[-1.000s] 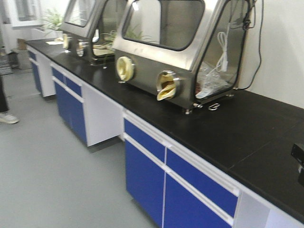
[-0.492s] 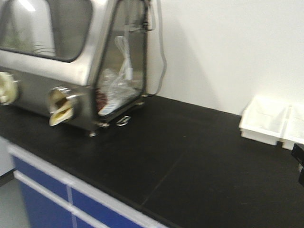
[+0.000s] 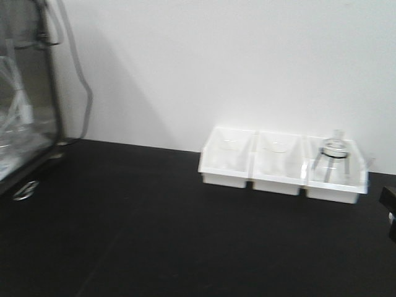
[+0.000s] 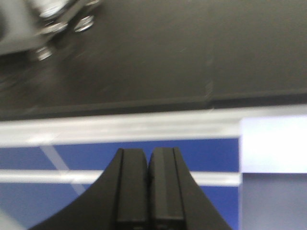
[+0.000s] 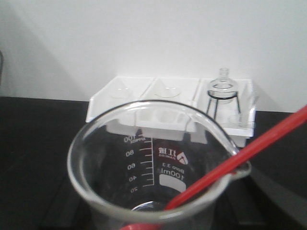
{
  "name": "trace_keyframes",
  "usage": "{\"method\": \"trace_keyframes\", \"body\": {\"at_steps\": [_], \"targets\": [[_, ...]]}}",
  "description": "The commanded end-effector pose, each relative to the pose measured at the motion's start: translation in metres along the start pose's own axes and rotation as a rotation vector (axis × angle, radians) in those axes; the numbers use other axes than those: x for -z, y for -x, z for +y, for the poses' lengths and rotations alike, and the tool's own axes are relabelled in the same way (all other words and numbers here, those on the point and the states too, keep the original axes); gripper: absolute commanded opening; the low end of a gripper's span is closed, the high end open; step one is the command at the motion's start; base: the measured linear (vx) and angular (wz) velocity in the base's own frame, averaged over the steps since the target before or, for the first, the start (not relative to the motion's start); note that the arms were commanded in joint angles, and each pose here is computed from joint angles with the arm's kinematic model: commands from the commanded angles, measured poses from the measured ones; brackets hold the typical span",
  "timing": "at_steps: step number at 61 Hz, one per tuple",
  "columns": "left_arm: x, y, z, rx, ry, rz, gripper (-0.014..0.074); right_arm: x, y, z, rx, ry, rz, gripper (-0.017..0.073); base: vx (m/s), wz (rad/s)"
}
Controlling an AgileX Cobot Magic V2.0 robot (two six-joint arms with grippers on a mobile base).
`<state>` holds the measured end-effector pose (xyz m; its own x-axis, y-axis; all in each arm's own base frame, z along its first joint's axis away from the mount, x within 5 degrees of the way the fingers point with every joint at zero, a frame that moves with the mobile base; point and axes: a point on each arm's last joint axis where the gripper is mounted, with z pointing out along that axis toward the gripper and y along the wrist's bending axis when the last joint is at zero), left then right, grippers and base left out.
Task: Grab beaker from right and move to left
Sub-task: 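Drive the base along the bench carrying the beaker in the right gripper, then lower the held beaker onto the bench near the white bins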
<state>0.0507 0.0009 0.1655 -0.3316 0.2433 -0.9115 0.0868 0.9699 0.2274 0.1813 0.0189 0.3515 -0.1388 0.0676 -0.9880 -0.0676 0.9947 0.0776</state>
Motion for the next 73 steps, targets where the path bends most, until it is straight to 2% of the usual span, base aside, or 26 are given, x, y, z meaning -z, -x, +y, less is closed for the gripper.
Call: {"method": "trace_keyframes", "body": {"at_steps": [1, 30, 73], "targets": [[-0.0017, 0.0015, -0.0005, -0.002, 0.004, -0.064, -0.0006, 0.0037, 0.0170, 0.0043, 0.010, 0.046, -0.092, -0.0003, 0.16, -0.63], [-0.0017, 0.0015, -0.0005, -0.002, 0.004, -0.064, -0.0006, 0.0037, 0.0169, 0.0043, 0.010, 0.045, -0.092, -0.0003, 0.17, -0.54], [-0.0017, 0.0015, -0.0005, -0.002, 0.004, -0.064, -0.0006, 0.0037, 0.0170, 0.0043, 0.010, 0.046, -0.092, -0.0003, 0.06, -0.03]]}}
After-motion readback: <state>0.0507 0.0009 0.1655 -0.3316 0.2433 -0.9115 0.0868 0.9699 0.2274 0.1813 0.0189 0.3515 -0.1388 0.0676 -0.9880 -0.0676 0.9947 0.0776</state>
